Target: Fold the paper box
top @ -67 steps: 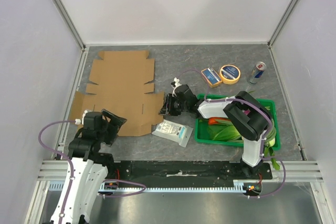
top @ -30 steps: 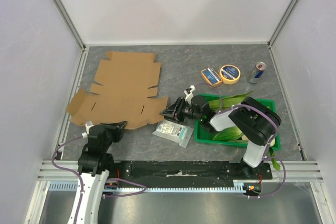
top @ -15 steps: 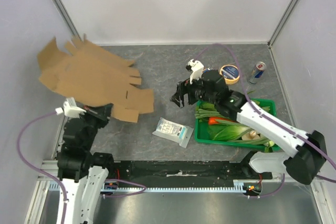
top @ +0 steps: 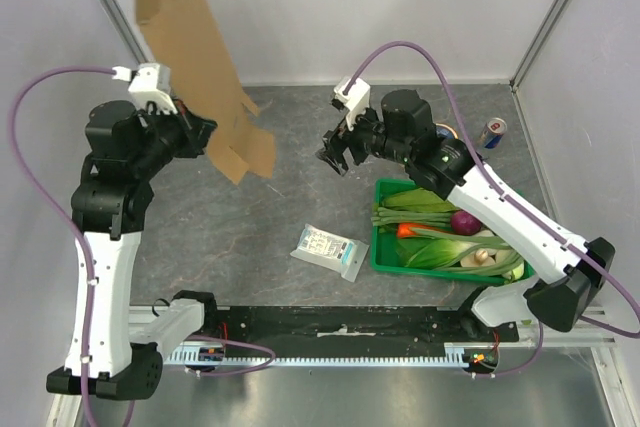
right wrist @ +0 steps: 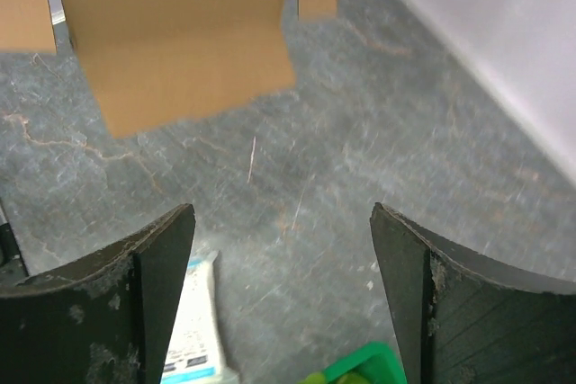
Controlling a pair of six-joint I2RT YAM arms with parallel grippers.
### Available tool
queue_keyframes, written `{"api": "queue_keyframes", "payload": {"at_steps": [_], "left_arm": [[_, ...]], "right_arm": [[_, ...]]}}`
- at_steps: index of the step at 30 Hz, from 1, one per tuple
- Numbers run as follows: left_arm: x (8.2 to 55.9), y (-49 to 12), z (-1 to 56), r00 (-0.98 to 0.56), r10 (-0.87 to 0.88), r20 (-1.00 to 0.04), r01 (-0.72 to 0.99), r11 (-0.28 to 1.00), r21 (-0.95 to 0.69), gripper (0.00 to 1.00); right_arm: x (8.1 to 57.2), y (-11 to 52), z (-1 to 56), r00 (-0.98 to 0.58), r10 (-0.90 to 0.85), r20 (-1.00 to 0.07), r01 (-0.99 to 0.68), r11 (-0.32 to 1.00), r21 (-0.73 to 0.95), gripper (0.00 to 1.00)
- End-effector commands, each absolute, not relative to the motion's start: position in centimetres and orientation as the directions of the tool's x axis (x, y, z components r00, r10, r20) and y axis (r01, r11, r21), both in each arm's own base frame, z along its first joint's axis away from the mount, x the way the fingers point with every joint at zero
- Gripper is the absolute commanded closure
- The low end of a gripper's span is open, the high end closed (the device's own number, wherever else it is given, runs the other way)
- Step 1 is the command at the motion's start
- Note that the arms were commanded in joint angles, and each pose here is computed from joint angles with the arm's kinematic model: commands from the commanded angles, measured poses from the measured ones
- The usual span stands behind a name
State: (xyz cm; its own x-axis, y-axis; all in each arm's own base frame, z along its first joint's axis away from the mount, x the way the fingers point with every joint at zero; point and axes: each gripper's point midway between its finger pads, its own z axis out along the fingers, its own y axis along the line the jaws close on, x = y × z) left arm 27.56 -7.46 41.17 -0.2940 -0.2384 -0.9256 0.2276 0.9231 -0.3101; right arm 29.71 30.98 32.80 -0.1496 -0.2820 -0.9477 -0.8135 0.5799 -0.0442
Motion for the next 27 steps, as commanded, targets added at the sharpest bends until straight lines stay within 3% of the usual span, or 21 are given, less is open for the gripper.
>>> {"api": "queue_keyframes", "payload": {"at_steps": [1, 3, 7, 10, 18, 22, 27], "left_arm": [[25.0, -10.8, 41.0, -0.28, -0.005, -0.96, 0.529, 0.834, -0.159, 0.98], [24.2, -12.1, 40.8, -0.278, 0.019, -0.96, 0.61, 0.776, -0.161, 0.98], [24.2, -12.6, 38.9, -0.32, 0.029, -0.947, 0.625, 0.757, -0.189, 0.98], [24.0, -13.1, 37.5, -0.356, 0.032, -0.934, 0.646, 0.73, -0.221, 0.98], [23.6, -14.5, 35.7, -0.402, 0.027, -0.915, 0.697, 0.658, -0.286, 0.98], [23.7, -14.6, 35.5, -0.406, 0.026, -0.914, 0.7, 0.652, -0.292, 0.98], [23.3, -15.1, 35.3, -0.412, 0.033, -0.911, 0.722, 0.622, -0.304, 0.98]], "right_arm": [[30.6, 33.3, 40.6, 0.153, -0.215, -0.965, -0.847, 0.475, -0.24, 0.13], [30.7, 33.6, 42.6, 0.237, -0.211, -0.948, -0.838, 0.449, -0.309, 0.13], [33.3, 32.0, 47.7, 0.47, -0.307, -0.828, -0.665, 0.493, -0.561, 0.11], [35.3, 31.6, 50.7, 0.537, -0.324, -0.778, -0.595, 0.509, -0.623, 0.1], [37.9, 32.5, 54.5, 0.638, -0.37, -0.676, -0.496, 0.473, -0.728, 0.08], [38.1, 34.4, 53.5, 0.654, -0.336, -0.678, -0.535, 0.428, -0.728, 0.08], [39.5, 35.1, 53.6, 0.659, -0.343, -0.67, -0.492, 0.478, -0.728, 0.1]]}}
